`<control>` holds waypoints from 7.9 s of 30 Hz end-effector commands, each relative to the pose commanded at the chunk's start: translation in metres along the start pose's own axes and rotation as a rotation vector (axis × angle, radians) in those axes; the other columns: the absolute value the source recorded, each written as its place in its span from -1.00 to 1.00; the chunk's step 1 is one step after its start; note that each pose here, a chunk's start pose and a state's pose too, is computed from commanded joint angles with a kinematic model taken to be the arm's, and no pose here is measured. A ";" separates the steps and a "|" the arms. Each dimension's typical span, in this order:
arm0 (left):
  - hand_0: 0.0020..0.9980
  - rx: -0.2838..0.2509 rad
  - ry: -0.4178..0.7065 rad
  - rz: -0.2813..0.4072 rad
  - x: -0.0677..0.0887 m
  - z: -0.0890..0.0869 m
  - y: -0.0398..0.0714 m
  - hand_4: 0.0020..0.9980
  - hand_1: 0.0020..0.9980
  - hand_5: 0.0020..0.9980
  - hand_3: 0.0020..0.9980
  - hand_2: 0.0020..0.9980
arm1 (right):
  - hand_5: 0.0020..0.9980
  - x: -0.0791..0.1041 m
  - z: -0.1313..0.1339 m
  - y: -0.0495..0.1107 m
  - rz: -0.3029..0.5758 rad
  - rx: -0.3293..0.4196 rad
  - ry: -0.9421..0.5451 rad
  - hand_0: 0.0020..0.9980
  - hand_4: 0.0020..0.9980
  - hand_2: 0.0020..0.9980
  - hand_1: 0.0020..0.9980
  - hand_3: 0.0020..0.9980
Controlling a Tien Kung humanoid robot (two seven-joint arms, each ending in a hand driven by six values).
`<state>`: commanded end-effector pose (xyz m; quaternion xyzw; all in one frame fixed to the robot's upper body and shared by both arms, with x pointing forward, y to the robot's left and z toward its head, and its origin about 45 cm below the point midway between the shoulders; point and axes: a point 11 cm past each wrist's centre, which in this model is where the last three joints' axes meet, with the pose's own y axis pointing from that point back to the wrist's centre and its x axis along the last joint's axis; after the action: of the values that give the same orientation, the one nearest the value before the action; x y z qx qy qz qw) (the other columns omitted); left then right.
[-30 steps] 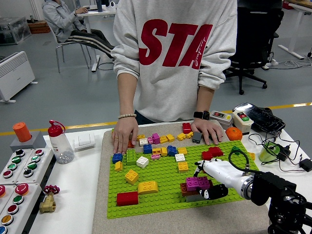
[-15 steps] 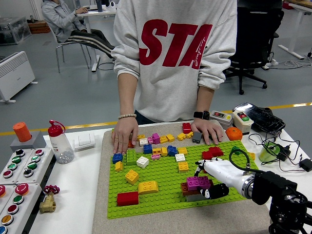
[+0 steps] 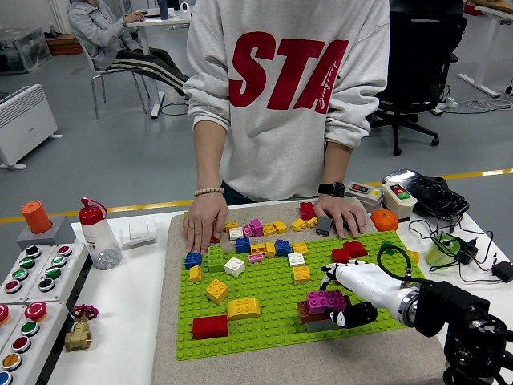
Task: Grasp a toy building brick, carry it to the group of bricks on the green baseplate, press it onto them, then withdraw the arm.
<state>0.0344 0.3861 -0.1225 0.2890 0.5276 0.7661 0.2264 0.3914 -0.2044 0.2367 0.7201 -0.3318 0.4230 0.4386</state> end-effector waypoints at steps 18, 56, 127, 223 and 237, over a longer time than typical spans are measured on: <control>0.44 0.005 -0.003 0.006 0.002 -0.002 0.000 -0.02 0.45 1.00 0.41 0.63 | -0.52 -0.004 0.000 0.000 -0.016 0.002 0.001 1.00 0.24 0.95 0.86 0.51; 0.44 0.002 0.000 0.000 0.000 -0.001 0.000 -0.02 0.45 1.00 0.41 0.63 | -0.39 0.005 -0.013 0.013 0.018 0.077 -0.053 1.00 0.40 1.00 0.88 0.80; 0.44 0.003 -0.004 -0.001 0.000 0.000 0.000 -0.02 0.46 1.00 0.41 0.63 | -0.68 -0.011 -0.024 0.028 0.112 0.227 0.038 0.52 -0.37 0.34 0.43 0.19; 0.45 0.004 -0.011 0.000 -0.006 0.006 0.001 -0.04 0.48 1.00 0.40 0.63 | -0.81 0.045 0.115 -0.002 0.091 -0.044 -0.377 0.69 0.05 0.68 0.60 0.61; 0.44 0.005 -0.012 -0.001 -0.005 0.006 0.001 -0.05 0.48 1.00 0.40 0.63 | -0.27 0.056 0.090 0.019 0.239 0.067 -1.144 0.76 0.05 0.78 0.71 0.75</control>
<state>0.0419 0.3863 -0.1215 0.2939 0.5281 0.7629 0.2294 0.4275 -0.3000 0.2703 0.8050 -0.5814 0.0238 0.1157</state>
